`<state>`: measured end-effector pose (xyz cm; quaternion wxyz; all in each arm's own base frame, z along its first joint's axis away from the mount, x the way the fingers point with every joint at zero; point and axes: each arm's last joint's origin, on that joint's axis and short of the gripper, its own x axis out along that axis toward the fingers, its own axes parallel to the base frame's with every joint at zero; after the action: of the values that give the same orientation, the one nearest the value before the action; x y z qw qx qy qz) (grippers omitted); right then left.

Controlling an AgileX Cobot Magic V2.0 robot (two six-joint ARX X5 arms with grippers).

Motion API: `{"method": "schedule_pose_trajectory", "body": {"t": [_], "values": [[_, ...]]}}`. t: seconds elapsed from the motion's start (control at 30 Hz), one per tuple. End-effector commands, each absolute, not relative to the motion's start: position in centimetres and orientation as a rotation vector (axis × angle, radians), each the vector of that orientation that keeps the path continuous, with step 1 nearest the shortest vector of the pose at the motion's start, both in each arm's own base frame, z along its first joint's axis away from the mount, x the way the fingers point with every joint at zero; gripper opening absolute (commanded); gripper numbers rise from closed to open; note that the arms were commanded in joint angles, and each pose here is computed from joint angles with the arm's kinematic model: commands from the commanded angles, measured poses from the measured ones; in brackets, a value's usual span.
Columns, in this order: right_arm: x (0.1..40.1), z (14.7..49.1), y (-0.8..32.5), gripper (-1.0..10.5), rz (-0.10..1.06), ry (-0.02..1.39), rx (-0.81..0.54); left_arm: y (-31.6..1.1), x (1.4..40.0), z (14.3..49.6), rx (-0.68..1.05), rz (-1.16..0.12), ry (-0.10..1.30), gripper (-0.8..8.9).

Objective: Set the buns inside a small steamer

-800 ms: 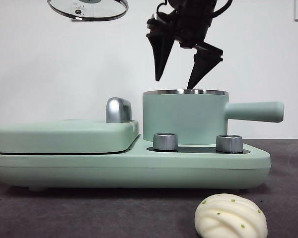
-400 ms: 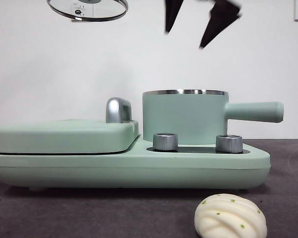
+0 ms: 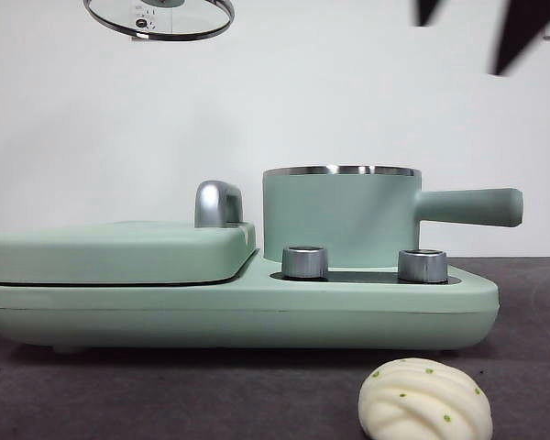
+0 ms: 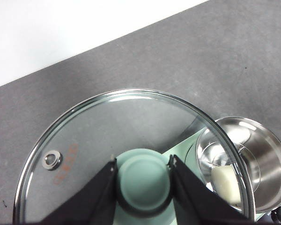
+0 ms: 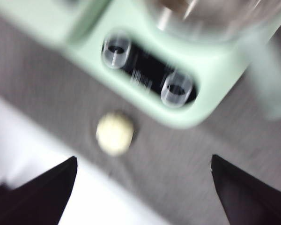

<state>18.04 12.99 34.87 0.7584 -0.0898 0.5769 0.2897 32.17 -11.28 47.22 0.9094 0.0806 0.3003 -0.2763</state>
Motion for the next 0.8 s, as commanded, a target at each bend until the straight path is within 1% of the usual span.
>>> {"method": "schedule_pose_trajectory", "body": {"t": [0.03, 0.2, 0.33, 0.4, 0.57, 0.73, 0.8], "values": [[16.4, 31.8, 13.5, 4.6, 0.622, 1.263, -0.138, -11.3, 32.0, 48.2, 0.164, -0.576, 0.563, 0.19], [13.8, 26.8, 14.4, 4.6, 0.661, 1.295, -0.141, -11.3, 31.9, 48.2, 0.165, -0.576, 0.568, 0.19], [12.9, 23.4, 15.9, 4.6, 0.734, 1.26, -0.187, -11.3, 31.9, 48.2, 0.165, -0.577, 0.568, 0.19], [12.5, 21.9, 16.6, 4.6, 0.748, 1.236, -0.215, -11.3, 31.9, 48.2, 0.165, -0.577, 0.569, 0.19], [12.4, 19.9, 17.4, 4.6, 0.662, 1.215, -0.291, -11.3, 31.9, 48.2, 0.165, -0.577, 0.57, 0.19], [13.1, 18.8, 18.3, 4.6, 0.666, 1.218, -0.293, -11.3, 31.9, 48.2, 0.165, -0.577, 0.57, 0.19], [13.2, 18.3, 18.6, 4.6, 0.674, 1.239, -0.296, -11.3, 31.9, 48.2, 0.165, -0.577, 0.57, 0.19]]}}
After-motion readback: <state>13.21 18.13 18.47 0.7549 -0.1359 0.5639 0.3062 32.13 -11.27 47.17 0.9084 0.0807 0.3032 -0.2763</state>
